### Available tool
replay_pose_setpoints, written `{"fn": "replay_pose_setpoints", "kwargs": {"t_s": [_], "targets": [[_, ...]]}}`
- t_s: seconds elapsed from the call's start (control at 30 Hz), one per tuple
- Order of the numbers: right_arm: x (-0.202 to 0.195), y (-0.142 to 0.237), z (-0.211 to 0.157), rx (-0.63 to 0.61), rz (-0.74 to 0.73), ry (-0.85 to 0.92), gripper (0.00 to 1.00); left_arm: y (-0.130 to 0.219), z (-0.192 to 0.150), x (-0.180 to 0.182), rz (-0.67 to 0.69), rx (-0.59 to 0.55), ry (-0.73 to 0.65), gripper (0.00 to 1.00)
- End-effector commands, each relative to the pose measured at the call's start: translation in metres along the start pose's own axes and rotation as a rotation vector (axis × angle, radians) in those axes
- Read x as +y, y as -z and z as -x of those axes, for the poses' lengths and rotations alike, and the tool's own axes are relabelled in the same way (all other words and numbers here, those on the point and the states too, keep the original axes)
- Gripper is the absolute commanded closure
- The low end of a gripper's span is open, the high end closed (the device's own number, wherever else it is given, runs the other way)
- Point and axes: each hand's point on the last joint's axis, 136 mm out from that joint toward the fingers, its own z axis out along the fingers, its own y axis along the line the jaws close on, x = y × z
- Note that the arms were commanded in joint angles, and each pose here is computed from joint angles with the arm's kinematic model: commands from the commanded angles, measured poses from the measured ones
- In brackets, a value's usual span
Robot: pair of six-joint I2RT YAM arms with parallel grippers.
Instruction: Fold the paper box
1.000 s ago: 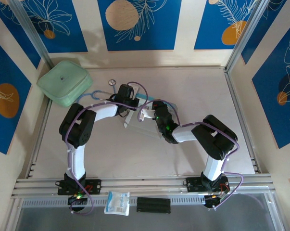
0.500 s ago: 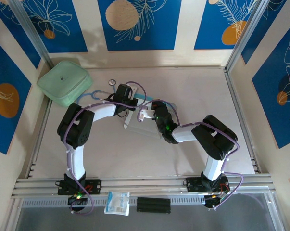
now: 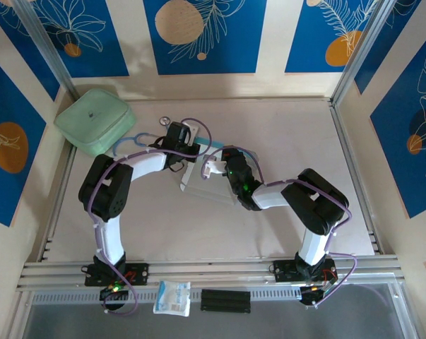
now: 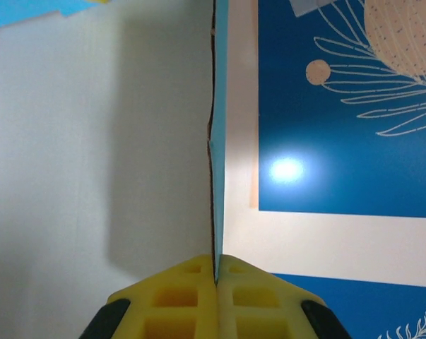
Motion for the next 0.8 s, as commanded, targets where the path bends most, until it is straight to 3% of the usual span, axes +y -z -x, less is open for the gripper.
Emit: {"fn": "replay_pose_setpoints", "kwargs": {"t_s": [0.0, 0.27, 0.53, 0.77], "targets": [[0.032, 0.004, 0.004, -0.025, 0.108, 0.035, 1.00, 0.020, 0.037, 0.000, -0.027, -0.105, 0.020, 1.00], [0.032, 0.004, 0.004, -0.026, 0.109, 0.035, 1.00, 0.020, 0.033, 0.003, -0.010, -0.099, 0.025, 1.00], [0.034, 0.005, 0.008, -0.033, 0.111, 0.041, 1.00, 0.004, 0.016, 0.037, 0.221, -0.005, -0.033, 0.97], [0.041, 0.010, 0.021, -0.064, 0.163, 0.010, 1.00, -0.019, 0.005, 0.028, 0.233, 0.040, -0.075, 0.96]]}}
